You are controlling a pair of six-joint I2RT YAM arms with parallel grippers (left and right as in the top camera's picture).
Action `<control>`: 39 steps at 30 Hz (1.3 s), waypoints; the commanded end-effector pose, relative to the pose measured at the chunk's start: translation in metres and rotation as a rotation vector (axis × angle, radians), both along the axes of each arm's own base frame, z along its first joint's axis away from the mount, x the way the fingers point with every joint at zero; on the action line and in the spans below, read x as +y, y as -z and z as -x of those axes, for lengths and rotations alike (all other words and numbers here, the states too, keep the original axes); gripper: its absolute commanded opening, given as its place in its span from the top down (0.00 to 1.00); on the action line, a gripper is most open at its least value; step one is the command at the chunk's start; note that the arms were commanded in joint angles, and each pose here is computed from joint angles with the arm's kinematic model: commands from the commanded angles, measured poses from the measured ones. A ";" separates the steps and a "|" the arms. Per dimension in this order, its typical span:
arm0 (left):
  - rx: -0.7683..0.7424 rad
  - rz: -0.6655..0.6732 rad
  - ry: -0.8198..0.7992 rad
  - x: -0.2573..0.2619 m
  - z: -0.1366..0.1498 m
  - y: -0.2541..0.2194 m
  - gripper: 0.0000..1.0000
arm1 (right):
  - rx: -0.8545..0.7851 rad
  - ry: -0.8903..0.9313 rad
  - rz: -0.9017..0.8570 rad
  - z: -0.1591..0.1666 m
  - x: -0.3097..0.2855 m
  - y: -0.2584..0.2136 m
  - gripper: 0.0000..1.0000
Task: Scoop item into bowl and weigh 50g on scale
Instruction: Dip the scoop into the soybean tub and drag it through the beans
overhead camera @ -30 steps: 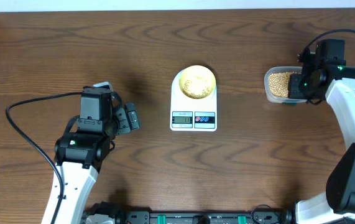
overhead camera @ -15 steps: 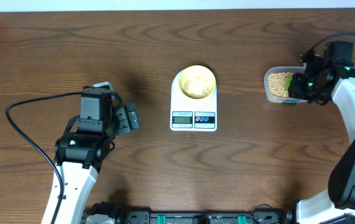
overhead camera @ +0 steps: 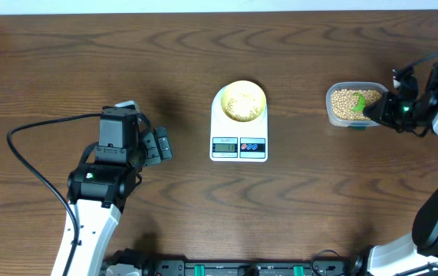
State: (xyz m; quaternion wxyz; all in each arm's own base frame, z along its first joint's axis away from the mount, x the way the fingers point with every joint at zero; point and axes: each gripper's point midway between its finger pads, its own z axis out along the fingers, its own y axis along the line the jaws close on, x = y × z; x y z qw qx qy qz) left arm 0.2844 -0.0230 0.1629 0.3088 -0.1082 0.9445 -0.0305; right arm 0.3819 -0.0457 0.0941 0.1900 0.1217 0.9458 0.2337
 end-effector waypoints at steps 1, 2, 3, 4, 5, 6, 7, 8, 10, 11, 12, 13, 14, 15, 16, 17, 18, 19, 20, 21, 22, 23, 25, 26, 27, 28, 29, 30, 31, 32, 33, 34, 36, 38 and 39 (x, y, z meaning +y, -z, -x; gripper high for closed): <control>0.002 -0.010 -0.013 0.003 0.000 0.000 0.02 | 0.012 0.013 -0.079 0.007 0.003 0.008 0.99; 0.002 -0.010 -0.013 0.003 0.000 0.000 0.02 | 0.009 0.017 -0.093 0.009 0.003 0.009 0.99; 0.002 -0.010 -0.013 0.003 0.000 0.000 0.02 | 0.004 0.019 -0.112 0.010 0.003 0.010 0.99; 0.002 -0.010 -0.013 0.003 0.000 0.000 0.02 | -0.003 0.023 -0.137 0.011 0.003 0.011 0.99; 0.002 -0.010 -0.013 0.003 0.000 0.000 0.02 | -0.009 0.028 -0.156 0.012 0.003 0.011 0.99; 0.002 -0.010 -0.013 0.003 0.000 0.000 0.02 | -0.011 0.041 -0.173 0.013 0.001 0.012 0.99; 0.002 -0.010 -0.013 0.003 0.000 0.000 0.02 | -0.012 0.054 -0.188 0.015 -0.001 0.013 0.99; 0.002 -0.010 -0.013 0.003 0.000 0.000 0.02 | -0.017 0.064 -0.205 0.016 -0.003 0.013 0.99; 0.002 -0.010 -0.013 0.003 0.000 0.000 0.02 | -0.030 0.079 -0.237 0.018 -0.006 0.014 0.99; 0.002 -0.010 -0.013 0.003 0.000 0.000 0.02 | -0.036 0.086 -0.249 0.019 -0.008 0.015 0.99; 0.002 -0.010 -0.013 0.003 0.000 0.000 0.02 | -0.042 0.093 -0.261 0.020 -0.009 0.015 0.99; 0.002 -0.010 -0.013 0.003 0.000 0.000 0.02 | -0.045 0.104 -0.276 0.021 -0.011 0.015 0.99; 0.002 -0.010 -0.013 0.003 0.000 0.000 0.02 | -0.048 0.115 -0.291 0.022 -0.012 0.016 0.99; 0.002 -0.010 -0.013 0.003 0.000 0.000 0.02 | -0.053 0.125 -0.309 0.023 -0.013 0.016 0.99; 0.002 -0.010 -0.013 0.003 0.000 0.000 0.02 | -0.056 0.135 -0.320 0.024 -0.014 0.017 0.99; 0.002 -0.010 -0.013 0.003 0.000 0.000 0.02 | -0.062 0.144 -0.335 0.025 -0.015 0.018 0.99; 0.002 -0.010 -0.013 0.003 0.000 0.000 0.02 | -0.068 0.146 -0.342 0.025 -0.015 0.018 0.99; 0.002 -0.010 -0.013 0.003 0.000 0.000 0.02 | -0.079 0.147 -0.355 0.025 -0.016 0.017 0.99; 0.002 -0.010 -0.013 0.003 0.000 0.000 0.02 | -0.082 0.148 -0.361 0.026 -0.016 0.017 0.99; 0.002 -0.010 -0.013 0.003 0.000 0.000 0.02 | -0.083 0.154 -0.365 0.026 -0.017 0.018 0.99; 0.002 -0.010 -0.013 0.003 0.000 0.000 0.02 | -0.082 0.163 -0.369 0.026 -0.018 0.018 0.99; 0.002 -0.010 -0.013 0.003 0.000 0.000 0.02 | -0.084 0.170 -0.375 0.026 -0.019 0.017 0.99; 0.002 -0.010 -0.013 0.003 0.000 0.000 0.02 | -0.108 0.163 -0.392 0.023 -0.020 0.012 0.99; 0.002 -0.010 -0.013 0.003 0.000 0.000 0.02 | -0.122 0.160 -0.404 0.022 -0.020 0.010 0.99; 0.002 -0.010 -0.013 0.003 0.000 0.000 0.02 | -0.129 0.167 -0.414 0.020 -0.020 0.008 0.99; 0.002 -0.010 -0.013 0.003 0.000 0.000 0.02 | -0.133 0.176 -0.423 0.019 -0.022 0.006 0.99; 0.002 -0.010 -0.013 0.003 0.000 0.000 0.02 | -0.137 0.182 -0.429 0.018 -0.022 0.005 0.99; 0.002 -0.010 -0.013 0.003 0.000 0.000 0.02 | -0.143 0.186 -0.432 0.016 -0.023 0.004 0.99; 0.002 -0.010 -0.013 0.003 0.000 0.000 0.02 | -0.143 0.189 -0.433 0.016 -0.024 0.004 0.99; 0.002 -0.010 -0.013 0.003 0.000 0.000 0.02 | -0.145 0.190 -0.432 0.015 -0.024 0.004 0.99; 0.002 -0.010 -0.013 0.003 0.000 0.000 0.02 | -0.147 0.190 -0.433 0.015 -0.024 0.003 0.99; 0.002 -0.010 -0.013 0.003 0.000 0.000 0.02 | -0.148 0.189 -0.435 0.015 -0.024 0.003 0.99; 0.002 -0.010 -0.013 0.003 0.000 0.000 0.02 | -0.154 0.184 -0.446 0.015 -0.023 0.001 0.99; 0.002 -0.010 -0.013 0.003 0.000 0.000 0.02 | -0.156 0.181 -0.452 0.015 -0.022 0.000 0.99; 0.002 -0.010 -0.013 0.003 0.000 0.000 0.02 | -0.157 0.181 -0.452 0.015 -0.022 0.000 0.99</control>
